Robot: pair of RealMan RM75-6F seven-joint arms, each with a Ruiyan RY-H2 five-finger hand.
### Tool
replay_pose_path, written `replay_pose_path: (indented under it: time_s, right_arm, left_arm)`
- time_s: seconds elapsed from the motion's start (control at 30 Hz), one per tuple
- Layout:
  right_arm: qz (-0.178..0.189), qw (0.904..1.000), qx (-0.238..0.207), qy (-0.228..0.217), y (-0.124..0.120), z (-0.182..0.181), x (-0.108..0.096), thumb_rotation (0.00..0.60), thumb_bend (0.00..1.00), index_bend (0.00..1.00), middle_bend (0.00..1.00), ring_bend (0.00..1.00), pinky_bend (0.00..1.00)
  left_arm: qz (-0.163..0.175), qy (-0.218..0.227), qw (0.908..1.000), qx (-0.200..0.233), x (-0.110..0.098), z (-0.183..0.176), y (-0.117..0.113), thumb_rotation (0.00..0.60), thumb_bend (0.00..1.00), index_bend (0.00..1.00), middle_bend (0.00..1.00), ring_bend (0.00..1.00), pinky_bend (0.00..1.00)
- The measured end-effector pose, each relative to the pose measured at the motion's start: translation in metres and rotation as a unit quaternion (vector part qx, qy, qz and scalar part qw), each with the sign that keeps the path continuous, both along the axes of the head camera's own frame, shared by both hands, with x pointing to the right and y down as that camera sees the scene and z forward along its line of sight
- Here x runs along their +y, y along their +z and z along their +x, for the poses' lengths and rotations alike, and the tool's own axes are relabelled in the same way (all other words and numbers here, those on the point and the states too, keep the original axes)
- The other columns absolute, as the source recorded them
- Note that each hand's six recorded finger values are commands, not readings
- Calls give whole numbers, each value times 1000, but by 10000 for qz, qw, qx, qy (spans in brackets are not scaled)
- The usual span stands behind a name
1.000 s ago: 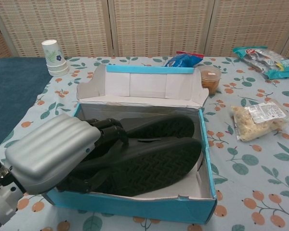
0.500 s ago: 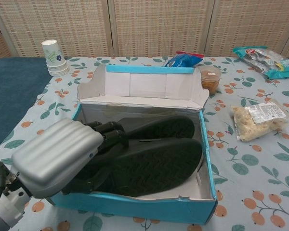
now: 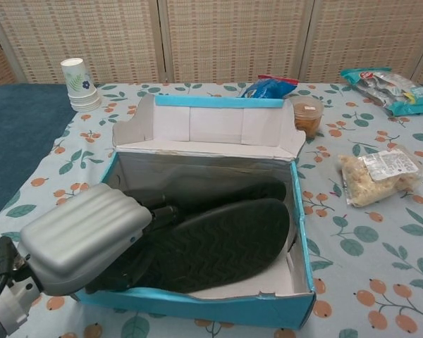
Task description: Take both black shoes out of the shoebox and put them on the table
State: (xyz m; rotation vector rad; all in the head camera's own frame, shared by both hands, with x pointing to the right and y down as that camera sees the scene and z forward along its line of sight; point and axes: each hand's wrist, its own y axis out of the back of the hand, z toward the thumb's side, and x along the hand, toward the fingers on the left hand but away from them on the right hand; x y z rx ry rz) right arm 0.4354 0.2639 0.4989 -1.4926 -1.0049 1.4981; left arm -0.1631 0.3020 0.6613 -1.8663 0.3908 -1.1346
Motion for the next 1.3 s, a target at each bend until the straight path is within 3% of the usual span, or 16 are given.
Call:
replay_pose_path:
  time_s: [0.27,0.37,0.6,0.83,1.13,1.3]
  right_arm:
    - [-16,10000,9,-7,1,0,0,511,172,0,0,0,0]
    - [-23,10000,15,-14,1,0,0,511,172,0,0,0,0]
    - [-35,10000,13,-20,1,0,0,511,172,0,0,0,0]
    - [-27,10000,0,-7,0,0,0,512,172,0,0,0,0]
    - [-69,10000,5,-19,2,0,0,512,172,0,0,0,0]
    - [-97,9999,14,-32,2,0,0,512,171,0,0,0,0]
  left_arm:
    - [-329,22,9994,-71,-1,-1,0,600,512,663,712,698,699]
    - [-319,62,9995,-8,-5,1,-4,600,517,735,780,749,750]
    - [-167,-29,9993,324,-10,7,-10,600,657,914,932,873,874]
    - [-68,-180,9970,755,-17,11,-15,600,702,957,967,908,916]
    - [243,-413,9855,1627,-32,16,-31,600,705,967,974,911,918]
    - [893,-616,9710,2132,-53,7,-41,600,705,967,974,911,916]
